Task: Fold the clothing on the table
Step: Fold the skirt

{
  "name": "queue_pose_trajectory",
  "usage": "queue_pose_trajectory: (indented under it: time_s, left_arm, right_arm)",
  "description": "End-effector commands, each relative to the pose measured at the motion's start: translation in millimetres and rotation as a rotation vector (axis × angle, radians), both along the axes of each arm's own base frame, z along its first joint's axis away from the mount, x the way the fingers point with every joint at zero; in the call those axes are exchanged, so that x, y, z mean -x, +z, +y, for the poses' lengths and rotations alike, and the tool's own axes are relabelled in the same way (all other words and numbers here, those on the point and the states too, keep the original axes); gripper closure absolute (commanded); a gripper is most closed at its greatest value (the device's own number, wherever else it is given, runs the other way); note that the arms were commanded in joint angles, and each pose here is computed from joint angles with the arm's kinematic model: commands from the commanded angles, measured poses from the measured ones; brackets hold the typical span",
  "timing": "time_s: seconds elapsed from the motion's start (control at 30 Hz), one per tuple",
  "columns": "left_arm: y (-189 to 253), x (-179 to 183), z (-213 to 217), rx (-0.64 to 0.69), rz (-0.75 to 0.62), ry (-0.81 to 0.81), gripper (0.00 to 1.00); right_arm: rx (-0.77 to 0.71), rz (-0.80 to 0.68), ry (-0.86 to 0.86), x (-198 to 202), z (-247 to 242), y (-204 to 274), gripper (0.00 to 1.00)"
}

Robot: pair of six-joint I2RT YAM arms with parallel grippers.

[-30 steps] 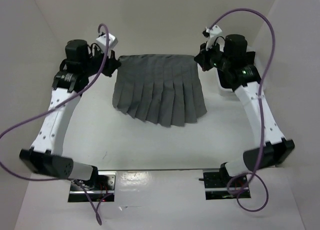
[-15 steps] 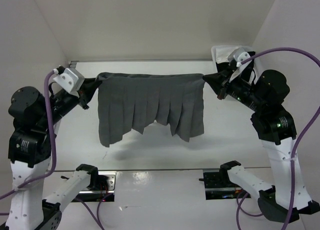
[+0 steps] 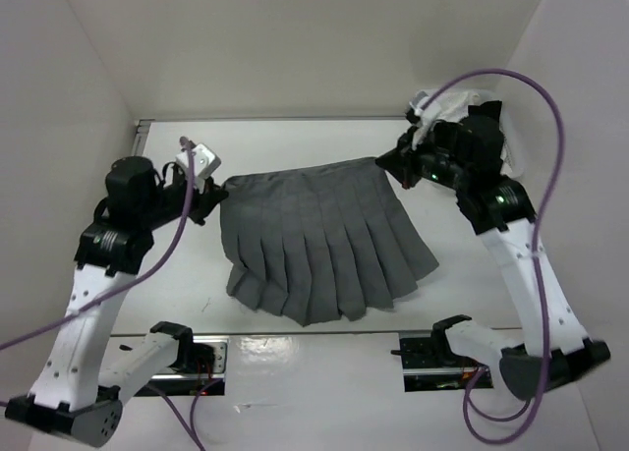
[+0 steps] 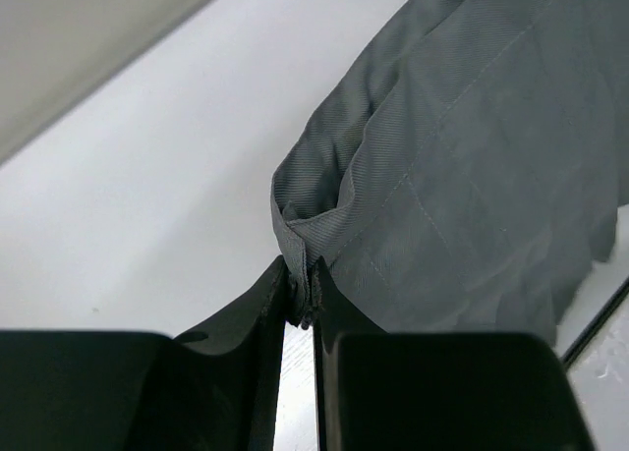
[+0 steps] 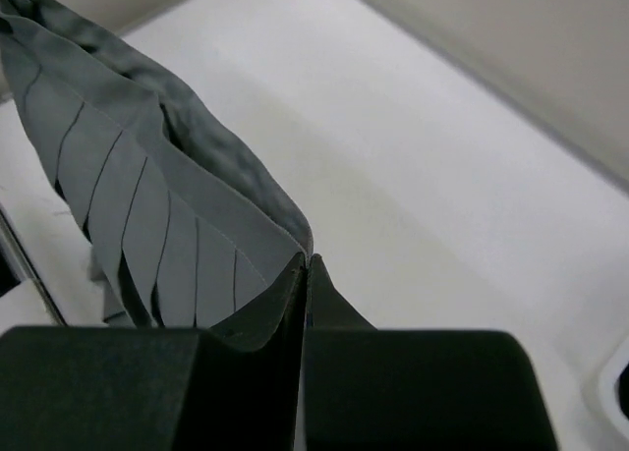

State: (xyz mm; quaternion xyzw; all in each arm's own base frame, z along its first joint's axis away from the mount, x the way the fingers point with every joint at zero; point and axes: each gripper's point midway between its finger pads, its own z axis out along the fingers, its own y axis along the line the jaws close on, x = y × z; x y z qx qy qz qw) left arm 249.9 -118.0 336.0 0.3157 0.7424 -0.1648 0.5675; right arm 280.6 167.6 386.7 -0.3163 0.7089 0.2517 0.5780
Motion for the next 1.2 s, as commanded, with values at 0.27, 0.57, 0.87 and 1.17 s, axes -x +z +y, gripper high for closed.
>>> queue_pose_trajectory:
  time_s: [0.27, 0.57, 0.87, 1.17]
  left_arm:
    - [-42, -147, -1, -0.113, 0.058, 0.122, 1.0]
    - [-84, -256, -7, -0.17, 0.127, 0.168, 1.0]
    - [-107, -307, 29, -0.183, 0.166, 0.291, 1.0]
    - [-72, -264, 18, -0.155, 0.114, 0.192, 1.0]
  right_arm:
    - [0.176, 0.101, -0.127, -145, 5, -91, 1.0]
    - [0.241, 0.117, -0.204, -227, -14, -123, 1.0]
    - [0.252, 0.157, -0.279, -277, -34, -155, 1.0]
    - [0.235, 0.128, -0.236, -244, -32, -126, 1.0]
